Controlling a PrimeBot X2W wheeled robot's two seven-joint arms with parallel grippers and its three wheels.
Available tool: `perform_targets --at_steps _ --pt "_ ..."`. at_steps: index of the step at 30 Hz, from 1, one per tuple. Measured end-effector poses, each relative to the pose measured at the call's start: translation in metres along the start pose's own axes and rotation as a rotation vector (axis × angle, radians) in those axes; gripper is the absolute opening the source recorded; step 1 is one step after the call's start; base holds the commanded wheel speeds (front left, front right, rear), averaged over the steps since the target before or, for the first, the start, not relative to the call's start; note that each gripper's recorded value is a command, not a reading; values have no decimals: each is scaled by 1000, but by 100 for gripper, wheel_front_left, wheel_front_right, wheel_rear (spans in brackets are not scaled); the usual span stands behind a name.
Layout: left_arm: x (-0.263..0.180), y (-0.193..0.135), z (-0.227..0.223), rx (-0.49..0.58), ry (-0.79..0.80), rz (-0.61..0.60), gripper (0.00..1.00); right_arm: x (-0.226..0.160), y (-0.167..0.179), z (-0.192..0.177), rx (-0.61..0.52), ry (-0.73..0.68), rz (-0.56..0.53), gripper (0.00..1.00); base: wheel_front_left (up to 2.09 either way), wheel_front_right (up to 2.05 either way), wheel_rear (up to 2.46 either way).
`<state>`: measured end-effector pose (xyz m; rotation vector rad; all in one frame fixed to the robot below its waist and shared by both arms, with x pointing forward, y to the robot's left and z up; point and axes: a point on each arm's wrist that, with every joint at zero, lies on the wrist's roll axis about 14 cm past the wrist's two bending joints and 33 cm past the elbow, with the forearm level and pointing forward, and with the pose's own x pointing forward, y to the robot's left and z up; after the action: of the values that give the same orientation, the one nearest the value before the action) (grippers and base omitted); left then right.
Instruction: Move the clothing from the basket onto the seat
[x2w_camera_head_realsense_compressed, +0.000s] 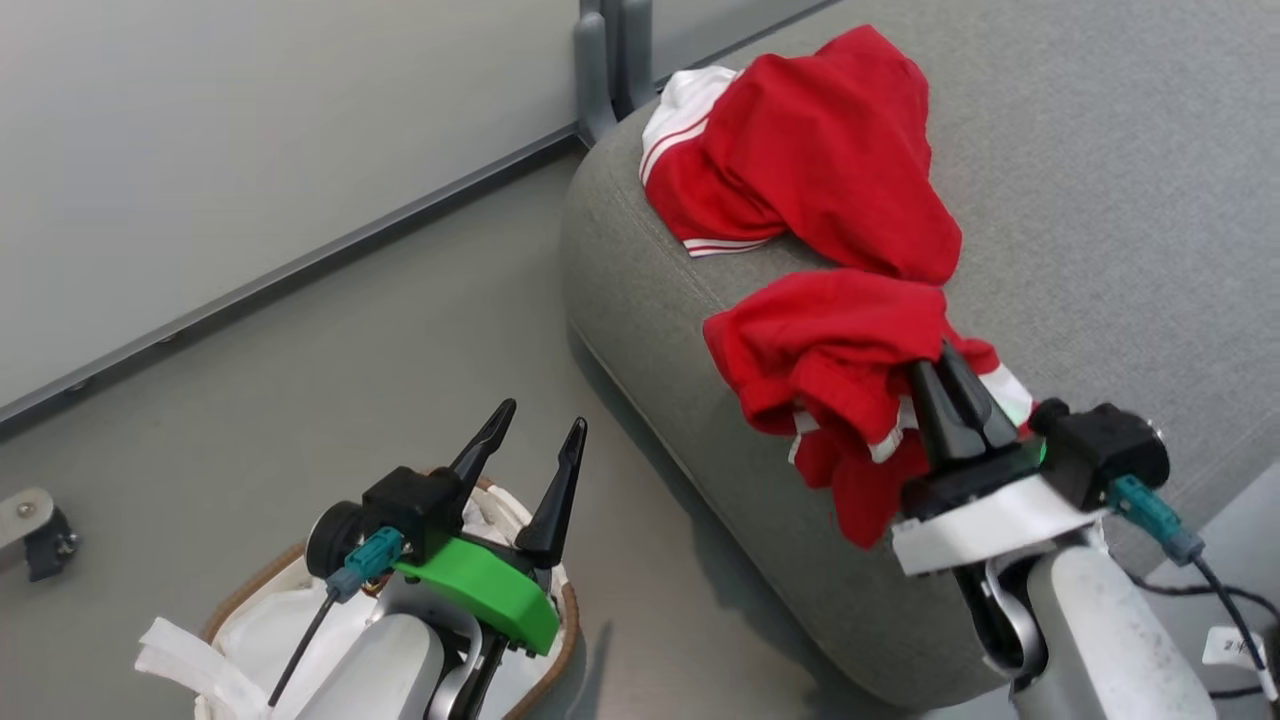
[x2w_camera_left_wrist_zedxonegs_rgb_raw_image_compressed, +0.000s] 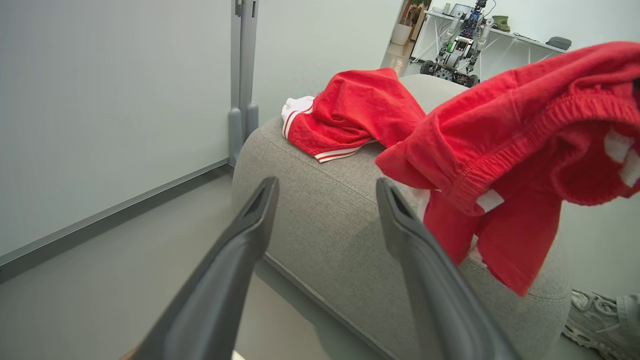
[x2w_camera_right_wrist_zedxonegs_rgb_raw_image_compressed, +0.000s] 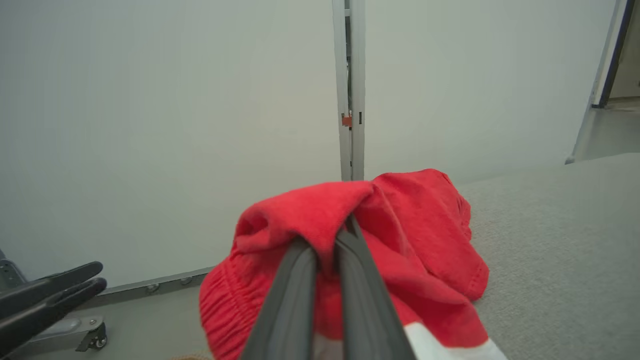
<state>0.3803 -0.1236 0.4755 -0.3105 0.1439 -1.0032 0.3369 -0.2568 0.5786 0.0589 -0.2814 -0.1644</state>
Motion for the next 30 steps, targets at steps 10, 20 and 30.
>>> perform_targets --at_steps 10,20,30 --pt "20 9 -9 9 -2 -96 100 83 -38 74 -331 -196 -22 0 0 0 0" --pt "27 44 -17 -1 -22 -107 100 170 -70 85 -564 -207 -50 0 0 0 0" --pt "20 74 -41 -58 1 -77 100 206 -111 -15 -601 38 -154 0 0 0 0"
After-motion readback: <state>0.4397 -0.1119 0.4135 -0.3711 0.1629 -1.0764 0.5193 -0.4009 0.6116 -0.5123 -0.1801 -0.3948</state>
